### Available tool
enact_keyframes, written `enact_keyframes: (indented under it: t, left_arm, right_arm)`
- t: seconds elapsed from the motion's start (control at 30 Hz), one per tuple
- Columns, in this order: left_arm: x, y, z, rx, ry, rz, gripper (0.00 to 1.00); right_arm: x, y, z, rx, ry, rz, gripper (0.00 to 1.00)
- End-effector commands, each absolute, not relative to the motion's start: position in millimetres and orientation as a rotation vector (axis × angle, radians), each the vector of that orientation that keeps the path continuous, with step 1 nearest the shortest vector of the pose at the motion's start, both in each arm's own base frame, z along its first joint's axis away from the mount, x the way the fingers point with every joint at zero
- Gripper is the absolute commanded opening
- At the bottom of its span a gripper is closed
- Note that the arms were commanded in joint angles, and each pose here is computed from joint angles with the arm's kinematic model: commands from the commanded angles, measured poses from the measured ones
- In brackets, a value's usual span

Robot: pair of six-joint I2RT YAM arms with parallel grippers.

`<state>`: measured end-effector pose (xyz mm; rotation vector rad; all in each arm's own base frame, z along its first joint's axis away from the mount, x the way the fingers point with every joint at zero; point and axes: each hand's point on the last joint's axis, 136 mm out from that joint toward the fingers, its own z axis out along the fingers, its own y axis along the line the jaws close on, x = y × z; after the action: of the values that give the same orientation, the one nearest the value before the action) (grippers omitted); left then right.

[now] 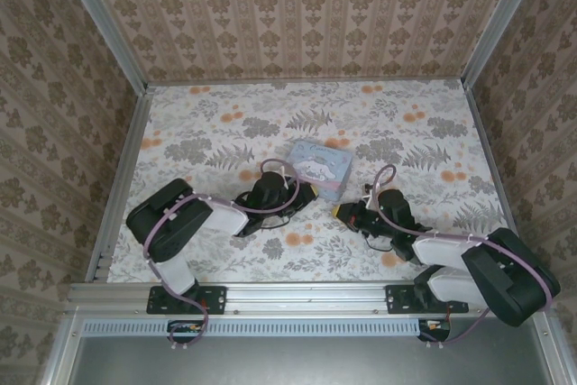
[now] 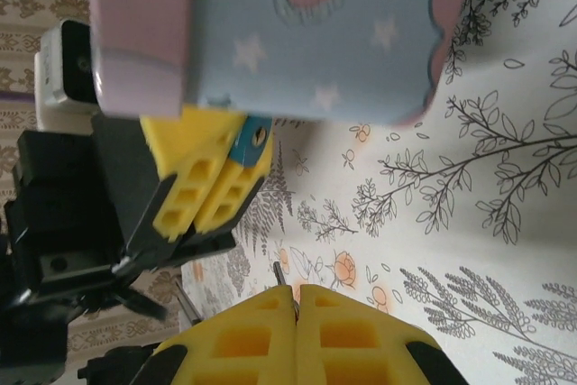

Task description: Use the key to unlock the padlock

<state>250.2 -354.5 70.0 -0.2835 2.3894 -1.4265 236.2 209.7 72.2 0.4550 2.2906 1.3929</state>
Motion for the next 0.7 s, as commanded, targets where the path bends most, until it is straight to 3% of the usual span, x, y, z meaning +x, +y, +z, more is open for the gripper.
enact_keyframes:
  t: [0.0,0.43,0.67]
  left_arm:
    - [248,-355,78,-0.198,2.421,-1.372,0.0]
    - [235,-371,99,-0.087,2.413,-1.538,0.0]
    - [240,-368,98,-0.176,2.409,-1.552,0.0]
  right_arm:
    - [252,216,88,0.406,2.231,1.391,0.0]
    - [275,203,80,0.406,2.244,1.38,0.0]
    - [261,204,85,0.438,2.231,1.462,0.0]
